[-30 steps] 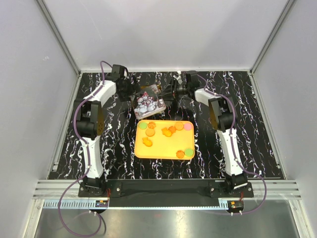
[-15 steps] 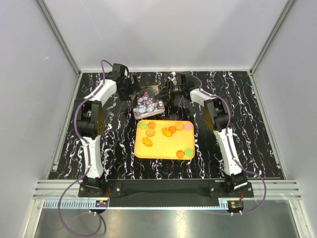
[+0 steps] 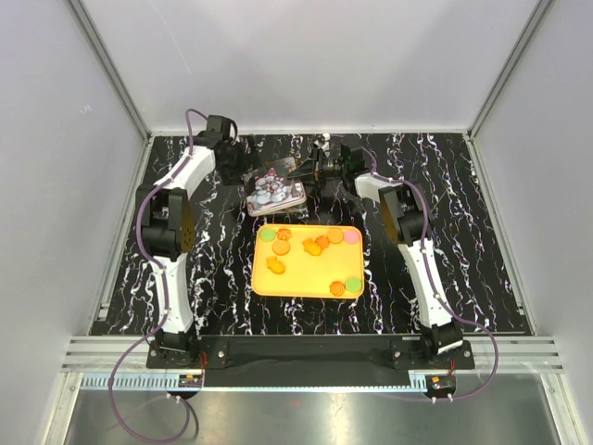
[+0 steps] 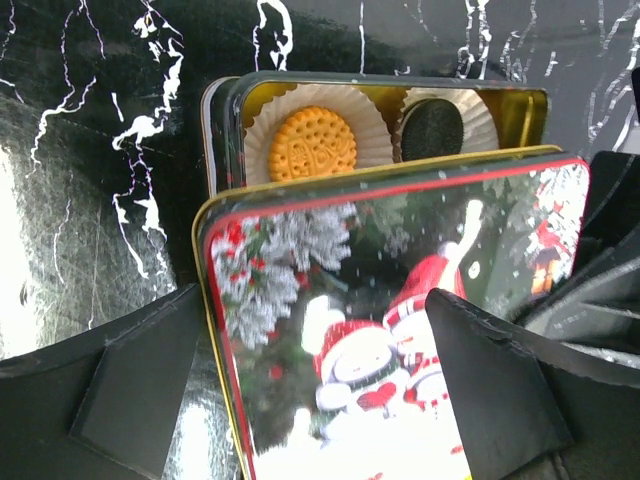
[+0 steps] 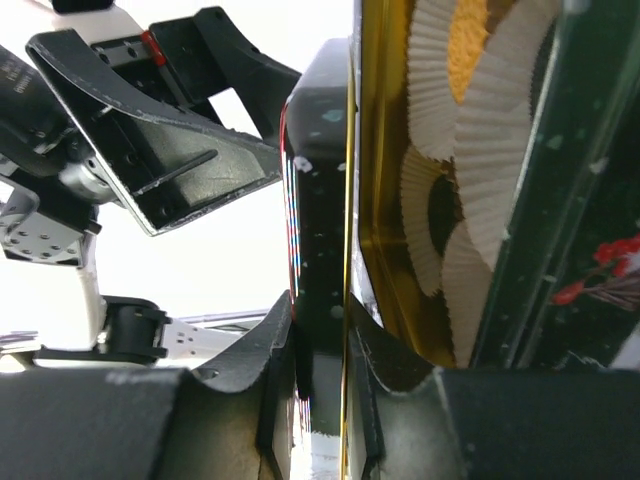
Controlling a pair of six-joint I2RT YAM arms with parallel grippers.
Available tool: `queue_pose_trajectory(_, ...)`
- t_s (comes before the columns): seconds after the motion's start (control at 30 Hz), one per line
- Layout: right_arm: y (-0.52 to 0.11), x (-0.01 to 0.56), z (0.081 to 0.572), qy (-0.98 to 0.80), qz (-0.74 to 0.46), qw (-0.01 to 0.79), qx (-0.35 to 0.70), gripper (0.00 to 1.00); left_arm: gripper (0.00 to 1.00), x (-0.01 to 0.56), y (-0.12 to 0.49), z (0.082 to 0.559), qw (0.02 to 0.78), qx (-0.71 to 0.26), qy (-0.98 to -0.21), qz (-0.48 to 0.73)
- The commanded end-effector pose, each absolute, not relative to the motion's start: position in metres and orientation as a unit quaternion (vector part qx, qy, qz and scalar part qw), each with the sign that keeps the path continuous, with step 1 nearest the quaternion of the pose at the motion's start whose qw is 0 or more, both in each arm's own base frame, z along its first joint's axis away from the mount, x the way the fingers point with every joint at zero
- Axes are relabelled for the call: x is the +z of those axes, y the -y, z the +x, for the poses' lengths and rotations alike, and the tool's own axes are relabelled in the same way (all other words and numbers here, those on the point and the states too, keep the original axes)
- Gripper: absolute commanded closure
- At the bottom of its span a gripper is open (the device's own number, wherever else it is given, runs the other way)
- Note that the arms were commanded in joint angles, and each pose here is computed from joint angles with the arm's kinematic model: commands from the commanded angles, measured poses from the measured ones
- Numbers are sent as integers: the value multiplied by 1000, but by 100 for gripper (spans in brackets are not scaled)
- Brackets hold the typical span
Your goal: Pack the cookies
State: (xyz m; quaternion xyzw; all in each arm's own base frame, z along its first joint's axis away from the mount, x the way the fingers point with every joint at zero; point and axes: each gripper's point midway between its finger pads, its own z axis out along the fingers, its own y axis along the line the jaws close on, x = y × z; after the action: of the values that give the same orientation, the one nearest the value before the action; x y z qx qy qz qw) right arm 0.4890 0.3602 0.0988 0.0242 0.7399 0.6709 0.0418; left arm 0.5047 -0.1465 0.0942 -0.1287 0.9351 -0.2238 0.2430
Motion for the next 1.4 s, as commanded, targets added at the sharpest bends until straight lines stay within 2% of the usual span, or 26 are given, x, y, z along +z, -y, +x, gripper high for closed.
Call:
queue_pose_trajectory(0.0, -360, 116, 496, -717, 19, 70, 694, 97, 1, 173, 142, 517, 317, -263, -905, -108)
queue_pose_trajectory(0.3, -362, 123, 516, -698, 36, 93, 709, 98, 1, 180, 138, 516, 322, -272, -900, -110)
queue_pose_trajectory(0.9, -346, 116, 528, -688, 60, 99, 717, 96, 1, 126, 145, 514, 277, -264, -917, -116)
queue_pose_trajectory(1.1, -343, 113, 525, -687, 67, 101, 717, 82, 1, 109, 154, 513, 264, -255, -924, -109)
queue_pose_trajectory(1.37, -335, 106, 522, -684, 81, 94, 719, 74, 2, 91, 159, 511, 250, -248, -929, -113)
